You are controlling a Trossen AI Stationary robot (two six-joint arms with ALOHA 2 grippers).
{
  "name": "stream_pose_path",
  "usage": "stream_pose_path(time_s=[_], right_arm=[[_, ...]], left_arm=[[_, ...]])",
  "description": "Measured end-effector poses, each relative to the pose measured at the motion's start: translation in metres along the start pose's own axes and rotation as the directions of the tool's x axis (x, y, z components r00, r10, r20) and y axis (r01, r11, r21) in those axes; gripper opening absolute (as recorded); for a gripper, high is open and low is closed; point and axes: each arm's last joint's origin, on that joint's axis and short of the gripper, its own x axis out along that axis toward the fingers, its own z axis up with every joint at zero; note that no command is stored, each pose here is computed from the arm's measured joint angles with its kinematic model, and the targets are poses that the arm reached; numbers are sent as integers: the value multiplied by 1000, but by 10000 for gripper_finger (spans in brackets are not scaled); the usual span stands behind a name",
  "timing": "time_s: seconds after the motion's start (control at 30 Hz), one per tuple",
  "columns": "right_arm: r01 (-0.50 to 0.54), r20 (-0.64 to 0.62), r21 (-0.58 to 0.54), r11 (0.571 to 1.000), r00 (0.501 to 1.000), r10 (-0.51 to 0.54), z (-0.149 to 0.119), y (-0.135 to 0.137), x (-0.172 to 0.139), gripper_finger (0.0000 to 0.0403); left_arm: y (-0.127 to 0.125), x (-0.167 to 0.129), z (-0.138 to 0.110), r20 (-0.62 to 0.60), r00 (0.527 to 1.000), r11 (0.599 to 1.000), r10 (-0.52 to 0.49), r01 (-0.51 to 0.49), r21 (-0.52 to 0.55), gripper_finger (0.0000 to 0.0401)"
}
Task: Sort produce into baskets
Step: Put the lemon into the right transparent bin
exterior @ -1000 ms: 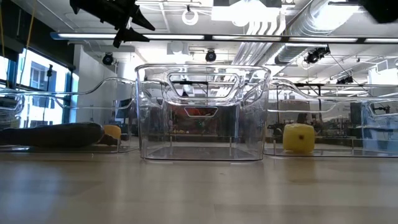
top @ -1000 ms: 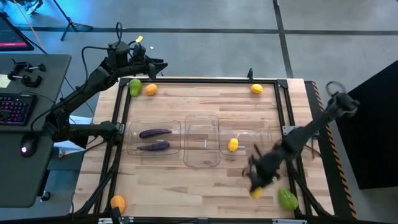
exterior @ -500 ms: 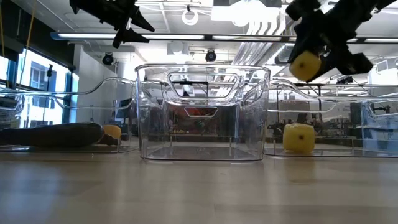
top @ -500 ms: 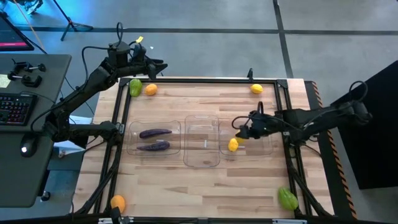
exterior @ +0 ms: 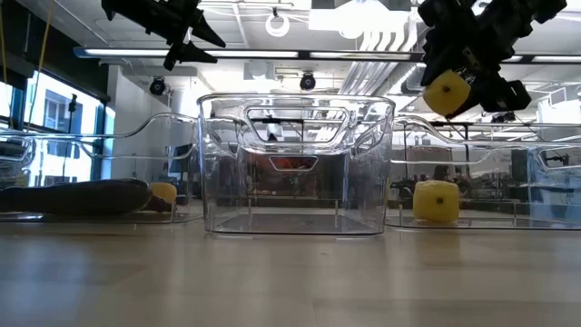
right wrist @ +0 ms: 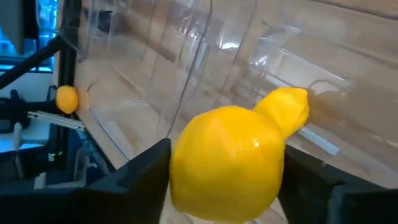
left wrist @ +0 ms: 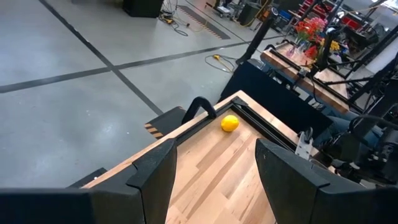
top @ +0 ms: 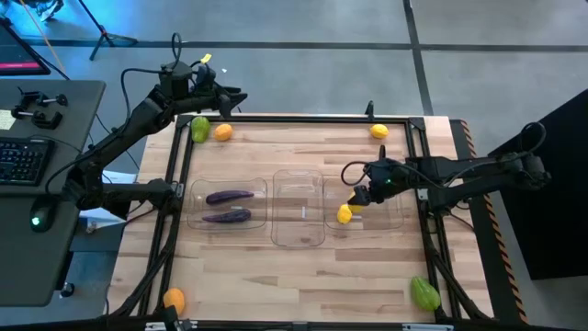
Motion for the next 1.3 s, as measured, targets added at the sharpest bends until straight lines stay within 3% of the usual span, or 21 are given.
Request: stream_pose_path(time_s=[0.13,0.2,0.3,0.37,0.43,0.5,0.63,0.77,0.87,0.93,1.03,1.1,1.3], right_arm=[[38,41,6,999,998,-38,1,-2,0,309],[40,68,60,997,997,-44,5,-4,-1,326],[-11,134,166,986,991,-12,14,-4,-6,337],[-78,223,168,983,974,39,22,-1,-13,338],[-133,340,100,986,936,91,33,2,-22,338],[-146,498,64,987,862,96,46,2,-32,338],[-36,676,215,976,727,-122,76,-21,-39,339],[117,628,383,916,695,-351,114,-61,-30,339],[223,565,510,831,642,-519,139,-96,-22,339],[214,517,618,757,614,-596,151,-117,-19,339],[122,441,748,653,644,-625,161,-140,-14,339],[100,410,788,607,650,-640,165,-150,-11,339],[15,507,770,638,592,-626,183,-159,-9,339]], left_arm=[[1,0,0,9,1000,1000,29,-29,-1,207],[1,0,0,12,999,999,40,-40,-1,207],[1,0,0,12,999,999,42,-42,-1,207],[1,0,0,13,999,999,42,-42,-1,207],[1,0,0,13,999,999,41,-41,-2,207],[1,0,0,13,999,999,41,-41,-20,207],[1,0,0,13,999,997,40,-40,-65,207],[1,0,0,12,999,996,38,-37,-82,207],[1,0,0,12,999,995,38,-36,-91,207],[1,0,0,12,999,993,37,-36,-109,207],[1,0,0,11,999,992,37,-35,-125,207],[1,0,0,11,999,992,36,-34,-125,207],[1,0,0,11,999,994,36,-35,-106,207]])
